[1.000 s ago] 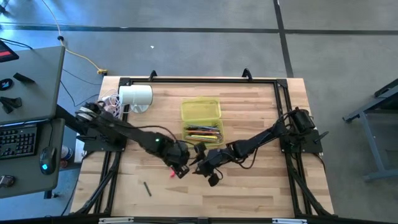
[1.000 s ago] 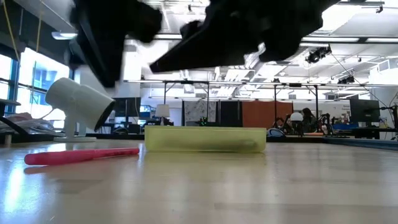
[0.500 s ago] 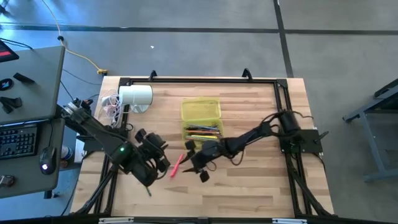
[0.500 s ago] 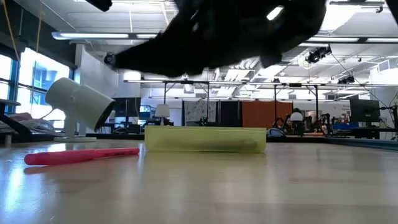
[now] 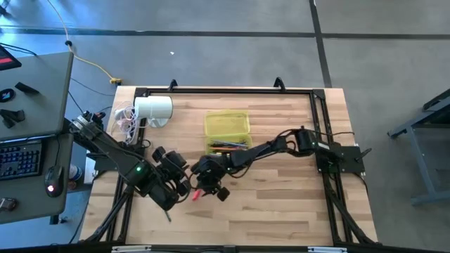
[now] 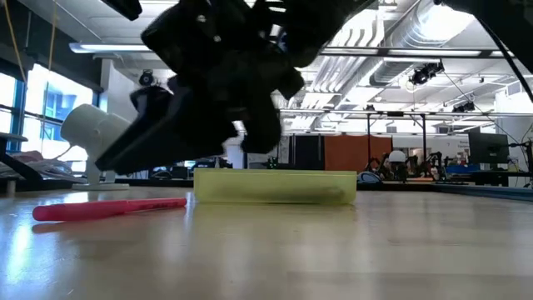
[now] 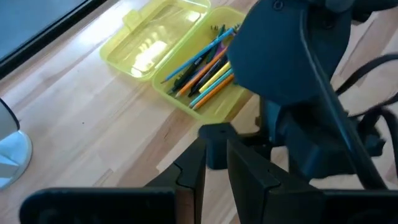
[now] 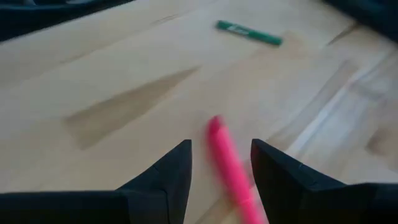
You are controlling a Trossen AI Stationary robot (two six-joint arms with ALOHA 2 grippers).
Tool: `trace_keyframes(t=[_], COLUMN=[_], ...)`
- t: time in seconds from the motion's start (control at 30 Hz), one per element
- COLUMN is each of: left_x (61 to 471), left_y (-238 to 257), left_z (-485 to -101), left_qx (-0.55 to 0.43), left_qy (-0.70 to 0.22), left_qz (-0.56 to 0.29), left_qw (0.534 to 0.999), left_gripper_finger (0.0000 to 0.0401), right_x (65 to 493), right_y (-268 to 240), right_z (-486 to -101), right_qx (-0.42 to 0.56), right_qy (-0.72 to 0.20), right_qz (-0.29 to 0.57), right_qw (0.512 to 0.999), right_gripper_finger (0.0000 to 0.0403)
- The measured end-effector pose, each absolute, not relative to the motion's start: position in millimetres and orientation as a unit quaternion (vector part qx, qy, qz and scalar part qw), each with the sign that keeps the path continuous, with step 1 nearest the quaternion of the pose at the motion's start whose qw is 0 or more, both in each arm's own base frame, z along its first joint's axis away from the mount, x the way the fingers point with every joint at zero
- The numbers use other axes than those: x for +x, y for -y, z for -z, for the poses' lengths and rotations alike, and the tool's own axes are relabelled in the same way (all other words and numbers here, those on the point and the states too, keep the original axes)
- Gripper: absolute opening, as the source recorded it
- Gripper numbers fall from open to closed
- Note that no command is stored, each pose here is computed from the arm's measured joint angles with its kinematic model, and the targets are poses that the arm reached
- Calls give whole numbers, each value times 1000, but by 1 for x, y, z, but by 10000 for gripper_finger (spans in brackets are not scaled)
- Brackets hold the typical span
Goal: Pick & place school supplies into a supply box
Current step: Put the pink pen into the supply box
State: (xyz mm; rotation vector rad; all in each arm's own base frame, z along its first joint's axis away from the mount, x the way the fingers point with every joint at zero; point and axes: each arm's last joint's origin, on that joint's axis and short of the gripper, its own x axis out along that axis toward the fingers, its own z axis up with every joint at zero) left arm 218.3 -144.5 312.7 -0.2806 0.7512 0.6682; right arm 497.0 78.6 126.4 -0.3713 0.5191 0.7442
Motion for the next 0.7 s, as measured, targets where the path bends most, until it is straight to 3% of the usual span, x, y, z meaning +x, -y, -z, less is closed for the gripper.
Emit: trace_keyframes(t=[0.47,0.7], left_x=[218,218], left_y=[145,145], left_z=[-312,-312], left_qx=[-139,-142], left_qy=[-366,-367], left_qz=[-315,-314], left_qw=[865,864], left_gripper_finger=[101,101], right_x=[508,508], right_y=[-72,-72], right_z=[-83,-80], right_qx=[-180,-158], right_qy=[-297,-317], right_qz=[-343,-328], right_qw=[873,876], right_gripper_finger=[140,42])
